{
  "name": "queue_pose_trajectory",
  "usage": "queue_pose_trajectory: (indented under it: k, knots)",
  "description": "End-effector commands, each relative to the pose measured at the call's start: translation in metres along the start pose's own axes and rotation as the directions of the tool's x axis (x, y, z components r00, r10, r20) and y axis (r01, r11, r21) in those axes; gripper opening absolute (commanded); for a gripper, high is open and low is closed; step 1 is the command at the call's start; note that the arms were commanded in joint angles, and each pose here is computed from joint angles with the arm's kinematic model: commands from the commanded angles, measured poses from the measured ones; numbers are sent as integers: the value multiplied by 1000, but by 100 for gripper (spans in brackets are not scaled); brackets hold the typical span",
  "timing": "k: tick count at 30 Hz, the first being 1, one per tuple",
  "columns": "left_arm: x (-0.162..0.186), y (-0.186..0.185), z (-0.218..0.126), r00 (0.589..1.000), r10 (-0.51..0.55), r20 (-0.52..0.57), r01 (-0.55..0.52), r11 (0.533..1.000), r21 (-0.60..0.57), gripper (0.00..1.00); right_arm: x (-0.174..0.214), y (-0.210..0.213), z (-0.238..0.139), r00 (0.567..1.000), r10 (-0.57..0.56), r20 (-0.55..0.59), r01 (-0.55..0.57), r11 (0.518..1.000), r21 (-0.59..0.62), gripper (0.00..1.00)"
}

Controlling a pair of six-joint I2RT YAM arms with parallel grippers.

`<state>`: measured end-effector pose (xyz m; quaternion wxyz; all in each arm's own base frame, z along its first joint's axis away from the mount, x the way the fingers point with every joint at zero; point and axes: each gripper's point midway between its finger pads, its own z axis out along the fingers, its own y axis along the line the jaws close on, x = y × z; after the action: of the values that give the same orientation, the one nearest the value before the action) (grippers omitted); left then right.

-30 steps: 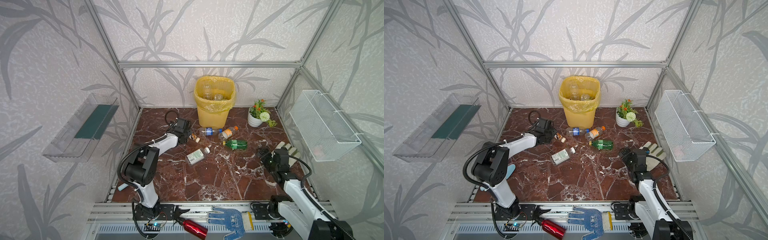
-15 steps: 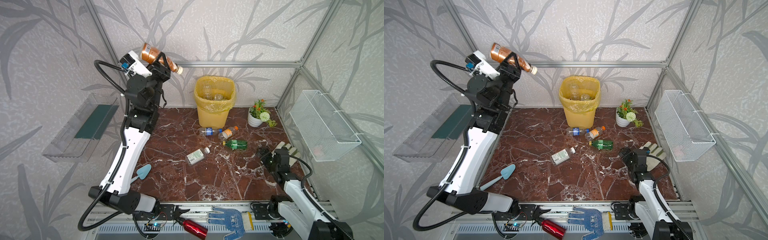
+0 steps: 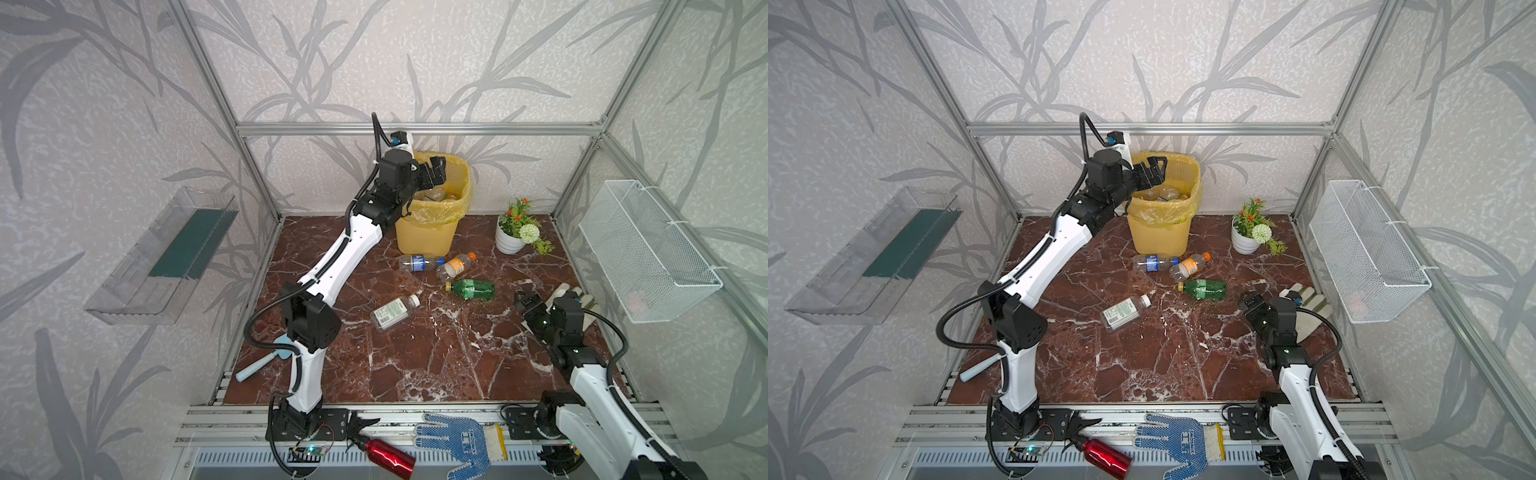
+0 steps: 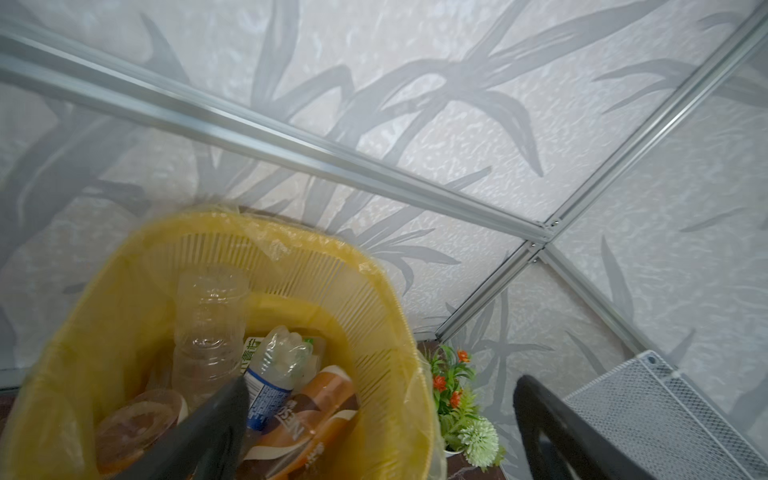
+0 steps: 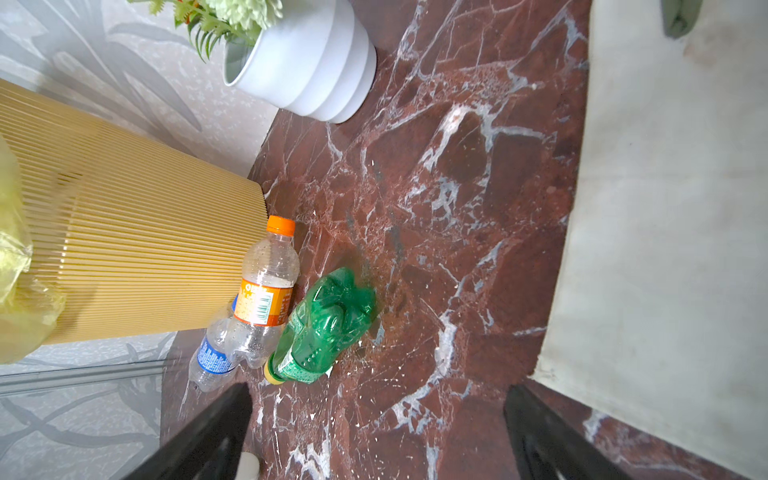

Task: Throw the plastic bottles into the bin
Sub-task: 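Lift the brown coffee bottle with the left gripper and drop it into the bin, then lower the left gripper onto the clear white-capped bottle and close it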

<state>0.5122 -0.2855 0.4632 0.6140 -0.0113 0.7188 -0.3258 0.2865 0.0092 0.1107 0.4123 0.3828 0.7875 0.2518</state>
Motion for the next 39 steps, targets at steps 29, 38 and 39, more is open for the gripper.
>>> queue_pose_trajectory:
  k: [29, 38, 39]
  knots:
    - [284, 154, -232, 536, 225, -814, -465, 883, -62, 95, 45, 32, 45, 979, 113, -171, -107, 993, 40, 95]
    - [346, 152, -247, 177, 356, -918, -557, 805, 205, 95, 44, 7, 32, 987, 113, -111, -103, 991, 91, 95]
    - [349, 152, -246, 158, 366, -917, -564, 796, 220, 95, 42, 5, 31, 988, 115, -100, -106, 990, 93, 95]
